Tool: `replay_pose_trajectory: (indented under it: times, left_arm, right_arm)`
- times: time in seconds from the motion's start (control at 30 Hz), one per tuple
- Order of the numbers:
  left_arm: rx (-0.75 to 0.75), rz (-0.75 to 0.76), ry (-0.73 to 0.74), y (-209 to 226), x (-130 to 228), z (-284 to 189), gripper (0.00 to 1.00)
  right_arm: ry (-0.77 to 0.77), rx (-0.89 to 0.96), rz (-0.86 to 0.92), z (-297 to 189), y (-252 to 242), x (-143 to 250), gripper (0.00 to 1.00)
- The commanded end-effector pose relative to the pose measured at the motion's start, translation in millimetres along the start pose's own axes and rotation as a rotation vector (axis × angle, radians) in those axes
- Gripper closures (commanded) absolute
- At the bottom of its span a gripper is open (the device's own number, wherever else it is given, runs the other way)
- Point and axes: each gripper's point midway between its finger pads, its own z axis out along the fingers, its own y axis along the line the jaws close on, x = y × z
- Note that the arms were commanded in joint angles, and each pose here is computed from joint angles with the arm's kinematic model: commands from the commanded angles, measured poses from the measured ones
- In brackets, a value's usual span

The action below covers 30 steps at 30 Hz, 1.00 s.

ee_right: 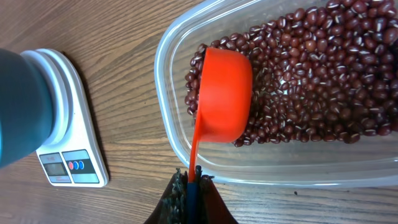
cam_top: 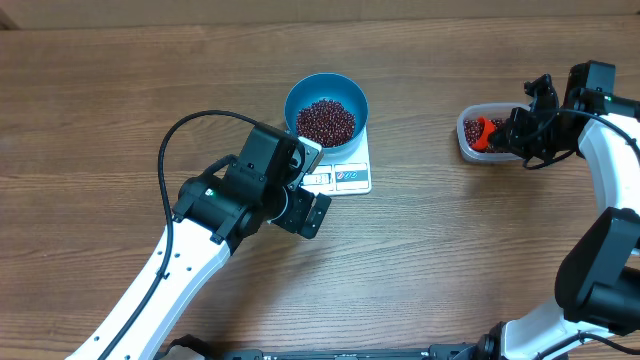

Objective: Scoop item into bowl and weigh 150g on scale
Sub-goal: 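Drag the red scoop through the beans to fill it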

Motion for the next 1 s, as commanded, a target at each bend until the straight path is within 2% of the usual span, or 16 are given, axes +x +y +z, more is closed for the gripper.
replay_pose_trajectory:
  times: [0.0, 0.53, 0.77, 0.97]
  left_arm:
    - [0.014, 0.006, -0.007, -3.8, -1.5, -1.2, 0.00]
    - [0.014, 0.006, -0.007, -3.8, -1.5, -1.2, 0.00]
    - [0.014, 0.006, -0.007, -3.8, -1.6, -1.2, 0.00]
    - [0.014, 0.006, -0.007, -3.8, -1.5, -1.2, 0.00]
  right_arm:
    - [-0.079, -0.023, -0.013, -24.7, 8.1, -15.3, 0.96]
    - [-0.099, -0.030, 0.001, -32.1, 5.3, -17.7, 0.96]
    - [-0.140, -0.142, 0.014, -48.2, 15.0, -23.4, 0.96]
    - [-0.142, -0.160, 0.055, -55.9, 3.8, -20.8, 0.96]
